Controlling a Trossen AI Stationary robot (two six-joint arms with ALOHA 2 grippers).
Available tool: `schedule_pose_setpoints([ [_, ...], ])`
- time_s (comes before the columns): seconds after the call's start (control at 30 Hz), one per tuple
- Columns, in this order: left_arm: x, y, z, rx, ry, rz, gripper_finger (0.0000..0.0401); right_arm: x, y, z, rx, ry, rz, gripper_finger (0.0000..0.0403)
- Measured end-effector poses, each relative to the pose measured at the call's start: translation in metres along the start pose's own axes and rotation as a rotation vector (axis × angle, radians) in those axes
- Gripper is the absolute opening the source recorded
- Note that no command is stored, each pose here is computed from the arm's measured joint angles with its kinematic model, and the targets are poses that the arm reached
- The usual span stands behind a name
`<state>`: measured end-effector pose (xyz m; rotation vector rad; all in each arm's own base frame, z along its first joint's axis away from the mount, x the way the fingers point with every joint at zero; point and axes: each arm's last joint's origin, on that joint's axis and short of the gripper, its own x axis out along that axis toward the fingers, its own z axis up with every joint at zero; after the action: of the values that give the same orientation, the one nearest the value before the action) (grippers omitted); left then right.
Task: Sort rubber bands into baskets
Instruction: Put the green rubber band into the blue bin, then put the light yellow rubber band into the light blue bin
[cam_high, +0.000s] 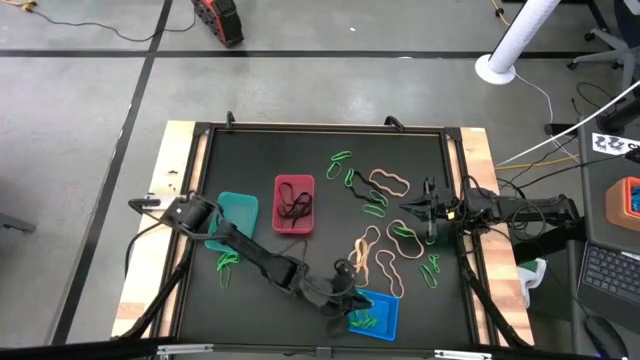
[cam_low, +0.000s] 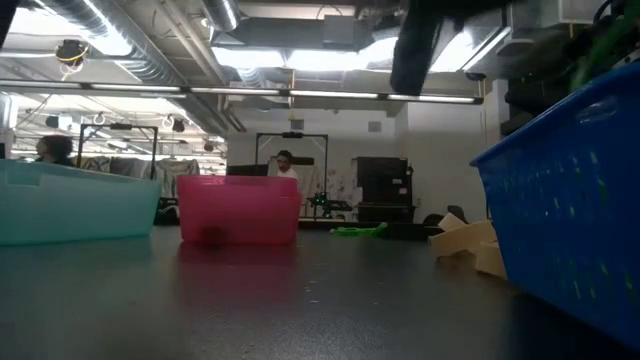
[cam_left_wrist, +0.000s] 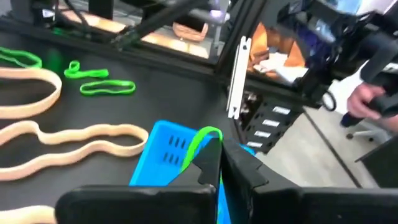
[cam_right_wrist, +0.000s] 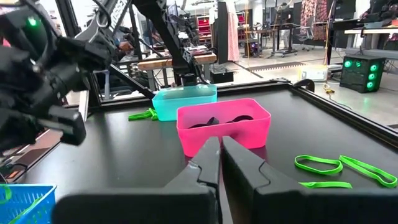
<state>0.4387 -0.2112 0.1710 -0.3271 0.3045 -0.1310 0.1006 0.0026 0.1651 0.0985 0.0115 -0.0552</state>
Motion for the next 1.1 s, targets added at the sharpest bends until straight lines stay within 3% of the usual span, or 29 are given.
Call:
schedule_pose_setpoints([
  [0.23,0.003,0.006,-0.015,0.059,0.089,0.034,0.0038,0.000,0.000,0.000,0.000,-0.001,0.000,0.0019],
  [0.63,0.000,0.007,-0.016,0.050,0.148,0.053,0.0154,0.000,0.000,0.000,0.000,-0.001,0.001,0.0019],
  [0.97,-0.026,-0.001,0.023,0.136,0.168,0.053,0.0164,0.000,0.002,0.003,0.043,-0.007,0.053,0.0023],
  [1.1,-0.044,-0.005,0.045,0.175,0.182,0.057,0.0164,-0.001,0.004,0.006,0.056,-0.011,0.109,0.0059],
])
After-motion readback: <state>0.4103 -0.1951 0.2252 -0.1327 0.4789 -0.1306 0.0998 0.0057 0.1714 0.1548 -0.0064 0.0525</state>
